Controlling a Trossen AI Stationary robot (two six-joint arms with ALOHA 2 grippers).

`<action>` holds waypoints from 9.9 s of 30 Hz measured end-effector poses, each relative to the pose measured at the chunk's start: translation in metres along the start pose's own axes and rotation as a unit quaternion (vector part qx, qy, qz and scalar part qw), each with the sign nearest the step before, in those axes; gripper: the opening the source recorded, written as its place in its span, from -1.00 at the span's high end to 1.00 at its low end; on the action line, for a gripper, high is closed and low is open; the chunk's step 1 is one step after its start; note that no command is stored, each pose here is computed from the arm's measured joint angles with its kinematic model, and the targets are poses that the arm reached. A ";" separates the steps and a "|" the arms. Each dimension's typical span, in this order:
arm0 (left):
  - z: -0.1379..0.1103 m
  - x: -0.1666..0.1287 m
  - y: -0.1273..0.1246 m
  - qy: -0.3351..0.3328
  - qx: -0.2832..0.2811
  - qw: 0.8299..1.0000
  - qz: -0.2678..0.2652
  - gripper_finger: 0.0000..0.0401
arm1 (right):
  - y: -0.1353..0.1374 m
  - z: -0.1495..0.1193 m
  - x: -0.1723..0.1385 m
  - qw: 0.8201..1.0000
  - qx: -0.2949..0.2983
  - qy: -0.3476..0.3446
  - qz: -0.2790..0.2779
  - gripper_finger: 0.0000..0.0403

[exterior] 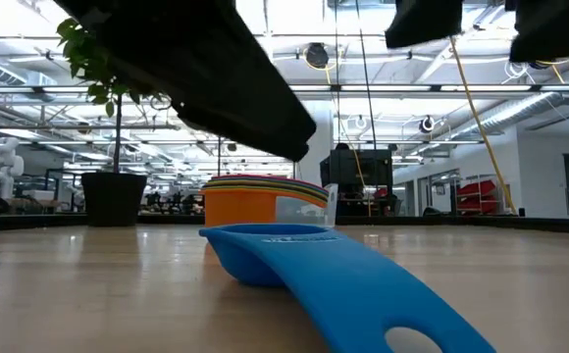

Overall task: Nest measuring cups in basket
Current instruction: Stack the blue measuring cup on top of the red measuring cup, then put the stacked measuring cups into the transparent bin

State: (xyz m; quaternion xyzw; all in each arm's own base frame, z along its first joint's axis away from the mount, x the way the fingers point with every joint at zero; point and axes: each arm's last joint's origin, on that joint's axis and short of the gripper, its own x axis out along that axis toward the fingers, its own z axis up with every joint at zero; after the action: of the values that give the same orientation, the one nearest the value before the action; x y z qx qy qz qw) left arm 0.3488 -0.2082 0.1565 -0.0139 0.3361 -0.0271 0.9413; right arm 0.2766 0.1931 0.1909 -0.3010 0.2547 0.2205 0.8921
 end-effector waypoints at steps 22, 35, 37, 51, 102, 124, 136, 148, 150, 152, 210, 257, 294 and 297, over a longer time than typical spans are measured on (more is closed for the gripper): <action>0.007 0.016 0.043 0.069 0.099 0.985 -0.120 0.16 | -0.028 -0.005 -0.111 0.985 0.148 0.080 -0.041 -0.33; -0.003 0.031 0.043 0.067 0.140 0.982 -0.112 -0.09 | -0.025 -0.004 -0.113 0.986 0.143 0.076 -0.036 -0.33; -0.008 0.038 0.043 0.070 0.144 0.979 -0.126 -0.05 | -0.025 -0.004 -0.113 0.986 0.142 0.077 -0.035 -0.33; -0.001 0.030 0.051 0.080 0.115 0.985 -0.101 0.92 | -0.025 -0.004 -0.113 0.986 0.140 0.077 -0.036 -0.33; -0.004 -0.087 0.106 -0.144 -0.190 0.970 -0.053 0.89 | -0.036 0.003 -0.035 0.842 -0.461 0.071 -0.272 0.08; -0.003 -0.086 0.110 -0.145 -0.197 0.969 -0.041 0.95 | -0.047 -0.009 -0.020 0.850 -0.457 0.021 -0.260 0.74; -0.006 -0.085 0.109 -0.133 -0.202 0.970 -0.038 0.93 | -0.047 -0.014 -0.005 0.838 -0.474 0.024 -0.271 0.90; -0.005 -0.086 0.109 -0.135 -0.206 0.969 -0.039 0.64 | -0.049 -0.014 -0.006 0.840 -0.460 0.038 -0.286 0.98; -0.005 -0.086 0.109 -0.139 -0.198 0.970 -0.033 0.58 | -0.049 -0.014 -0.006 0.843 -0.454 0.041 -0.286 0.99; -0.005 -0.087 0.106 -0.150 -0.182 0.972 -0.016 0.52 | -0.049 -0.015 -0.006 0.847 -0.443 0.046 -0.290 0.99; 0.004 -0.157 0.082 -0.244 -0.128 0.956 0.104 0.21 | -0.122 -0.145 0.000 0.943 -0.088 -0.148 -0.286 1.00; 0.003 -0.156 0.081 -0.239 -0.139 0.957 0.086 0.21 | -0.127 -0.182 0.008 0.960 -0.051 -0.032 -0.274 0.23; 0.003 -0.155 0.082 -0.238 -0.150 0.957 0.074 0.21 | -0.214 -0.132 0.039 0.955 0.278 0.102 -0.029 -0.69; 0.002 -0.156 0.080 -0.236 -0.147 0.958 0.070 0.21 | -0.215 -0.132 0.039 0.952 0.283 0.116 -0.030 -0.69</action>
State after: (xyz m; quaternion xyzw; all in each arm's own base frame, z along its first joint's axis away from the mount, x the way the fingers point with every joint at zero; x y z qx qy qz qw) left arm 0.2330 -0.1194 0.2534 -0.1345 0.1047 0.0930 0.9810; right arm 0.3821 -0.0380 0.1679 -0.0671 0.3994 0.0763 0.9111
